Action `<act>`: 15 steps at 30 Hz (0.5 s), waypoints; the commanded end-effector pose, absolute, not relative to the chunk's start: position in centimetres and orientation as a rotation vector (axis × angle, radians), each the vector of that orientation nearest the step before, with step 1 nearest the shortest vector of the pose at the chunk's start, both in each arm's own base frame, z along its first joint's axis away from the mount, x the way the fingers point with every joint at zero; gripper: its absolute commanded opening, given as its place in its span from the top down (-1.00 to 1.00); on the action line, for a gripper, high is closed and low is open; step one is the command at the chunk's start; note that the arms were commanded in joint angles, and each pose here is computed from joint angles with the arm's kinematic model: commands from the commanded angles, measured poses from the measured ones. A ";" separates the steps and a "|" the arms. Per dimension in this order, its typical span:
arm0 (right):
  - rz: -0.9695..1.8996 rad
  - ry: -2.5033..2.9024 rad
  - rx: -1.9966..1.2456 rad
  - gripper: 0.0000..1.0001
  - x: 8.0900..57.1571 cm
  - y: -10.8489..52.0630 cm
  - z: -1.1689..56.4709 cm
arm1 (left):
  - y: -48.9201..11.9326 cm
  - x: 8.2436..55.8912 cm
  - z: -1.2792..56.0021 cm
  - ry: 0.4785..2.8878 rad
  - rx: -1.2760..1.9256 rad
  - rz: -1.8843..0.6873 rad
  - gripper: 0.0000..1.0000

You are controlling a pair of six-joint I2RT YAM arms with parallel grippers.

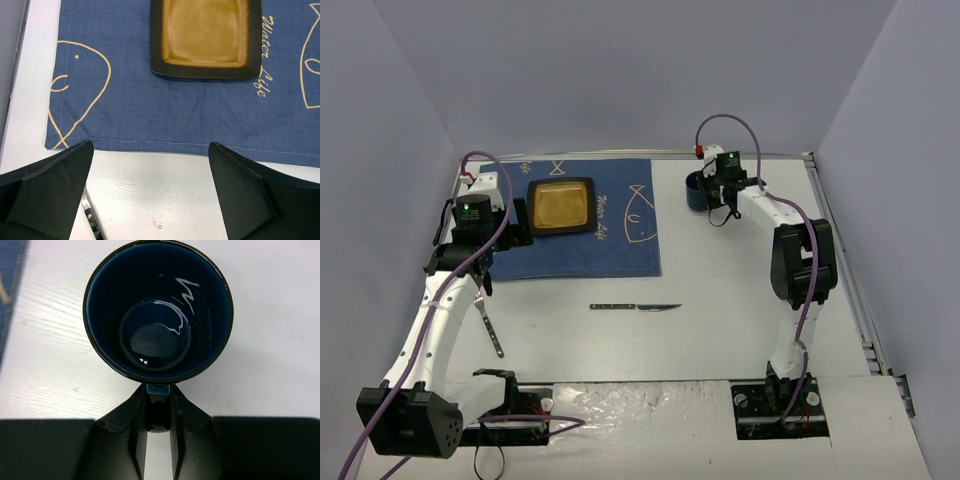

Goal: Set the dinner table for one person

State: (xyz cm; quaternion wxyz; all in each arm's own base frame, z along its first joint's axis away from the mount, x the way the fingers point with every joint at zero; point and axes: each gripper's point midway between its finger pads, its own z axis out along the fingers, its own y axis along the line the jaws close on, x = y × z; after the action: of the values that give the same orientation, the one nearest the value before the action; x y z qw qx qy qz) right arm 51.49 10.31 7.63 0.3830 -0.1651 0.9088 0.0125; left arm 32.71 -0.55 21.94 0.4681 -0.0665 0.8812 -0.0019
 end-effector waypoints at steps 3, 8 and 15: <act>0.167 1.864 -0.638 1.00 56.5 17.0 19.7 | -0.3 33.9 23.6 2.104 -0.158 -0.005 -0.94; 0.234 1.723 -0.696 1.00 58.1 20.3 21.6 | -0.1 34.0 23.1 2.117 -0.167 0.000 -0.94; 0.293 1.609 -0.778 1.00 60.4 24.6 21.7 | 0.0 34.1 22.5 2.132 -0.169 0.005 -0.94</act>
State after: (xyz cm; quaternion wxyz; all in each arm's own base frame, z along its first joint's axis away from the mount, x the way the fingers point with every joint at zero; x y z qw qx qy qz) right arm 57.25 21.17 14.40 0.5149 -0.3051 0.7933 0.1119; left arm 33.07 -0.21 20.87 0.4528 -0.0710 0.8888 0.0015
